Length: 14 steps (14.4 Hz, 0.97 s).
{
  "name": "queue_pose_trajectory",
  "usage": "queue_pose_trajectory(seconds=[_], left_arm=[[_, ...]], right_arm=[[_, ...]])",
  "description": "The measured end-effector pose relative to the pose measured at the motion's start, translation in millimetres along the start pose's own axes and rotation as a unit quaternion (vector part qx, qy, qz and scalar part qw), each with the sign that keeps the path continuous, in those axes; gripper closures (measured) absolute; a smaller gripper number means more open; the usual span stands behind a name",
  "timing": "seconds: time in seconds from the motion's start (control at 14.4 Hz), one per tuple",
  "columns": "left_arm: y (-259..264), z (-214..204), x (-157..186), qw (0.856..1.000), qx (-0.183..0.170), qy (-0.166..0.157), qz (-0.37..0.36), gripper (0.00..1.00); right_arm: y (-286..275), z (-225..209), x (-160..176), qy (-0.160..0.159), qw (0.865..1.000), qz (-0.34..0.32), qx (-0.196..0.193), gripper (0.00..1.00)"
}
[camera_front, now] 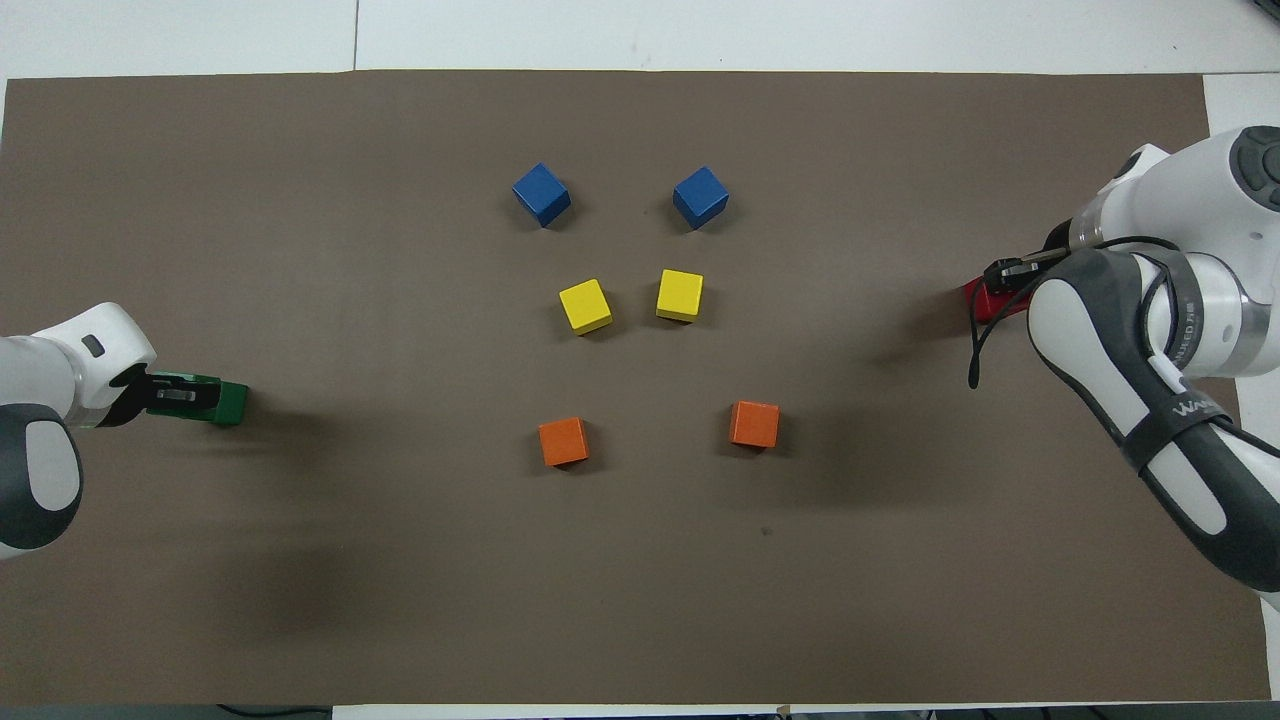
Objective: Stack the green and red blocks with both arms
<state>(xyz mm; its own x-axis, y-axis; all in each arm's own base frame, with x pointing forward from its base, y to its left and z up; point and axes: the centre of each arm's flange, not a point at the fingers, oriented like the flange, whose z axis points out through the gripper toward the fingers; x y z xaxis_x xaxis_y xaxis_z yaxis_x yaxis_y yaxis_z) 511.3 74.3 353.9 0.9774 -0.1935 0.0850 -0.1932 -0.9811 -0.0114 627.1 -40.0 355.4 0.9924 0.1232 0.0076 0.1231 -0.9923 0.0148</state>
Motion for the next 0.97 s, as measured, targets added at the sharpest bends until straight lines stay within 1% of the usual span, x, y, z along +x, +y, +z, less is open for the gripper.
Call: queue_pose_trajectory(seconds=[0.14,0.21,0.28,0.35,0.42,0.49,0.7,0.76,0.9,0.97], left_arm=[[0.3,0.0,0.2,1.0,0.0,0.0,0.009,0.45],[0.4,0.0,0.2,1.0,0.0,0.001,0.014,0.45],[0.4,0.0,0.2,1.0,0.0,0.001,0.017,0.45],[0.5,0.0,0.3,1.0,0.0,0.001,0.019,0.44],[0.5,0.0,0.2,1.0,0.0,0.001,0.019,0.44],[0.7,1.4,-0.6,1.0,-0.001,-0.002,0.02,0.41],[1.6,10.2,-3.7,1.0,-0.004,-0.01,0.022,0.07],[1.6,11.0,-3.8,1.0,-0.005,-0.011,0.022,0.01],[1.5,10.5,-3.5,1.0,-0.005,-0.013,0.024,0.0],[1.2,7.9,-1.9,1.0,-0.006,-0.015,0.026,0.0]], right_arm=[[0.0,-0.1,0.1,0.0,1.0,0.0,0.0,0.46],[0.1,-0.1,0.1,0.001,1.0,0.0,0.0,0.41],[0.1,-0.1,0.2,0.001,1.0,0.0,0.0,0.32],[0.2,-0.2,0.2,0.001,1.0,0.0,0.0,0.19],[0.2,-0.2,0.2,0.001,1.0,0.0,0.0,0.08],[0.1,-0.2,0.2,0.001,1.0,0.0,0.0,0.0],[0.2,-0.5,0.3,0.001,1.0,0.0,0.0,0.0],[0.3,-1.4,0.2,0.0,1.0,0.0,0.0,0.0],[0.4,-12.4,-0.9,-0.007,1.0,0.0,0.0,0.0],[0.2,-25.0,-2.2,-0.008,1.0,0.001,-0.002,0.0]])
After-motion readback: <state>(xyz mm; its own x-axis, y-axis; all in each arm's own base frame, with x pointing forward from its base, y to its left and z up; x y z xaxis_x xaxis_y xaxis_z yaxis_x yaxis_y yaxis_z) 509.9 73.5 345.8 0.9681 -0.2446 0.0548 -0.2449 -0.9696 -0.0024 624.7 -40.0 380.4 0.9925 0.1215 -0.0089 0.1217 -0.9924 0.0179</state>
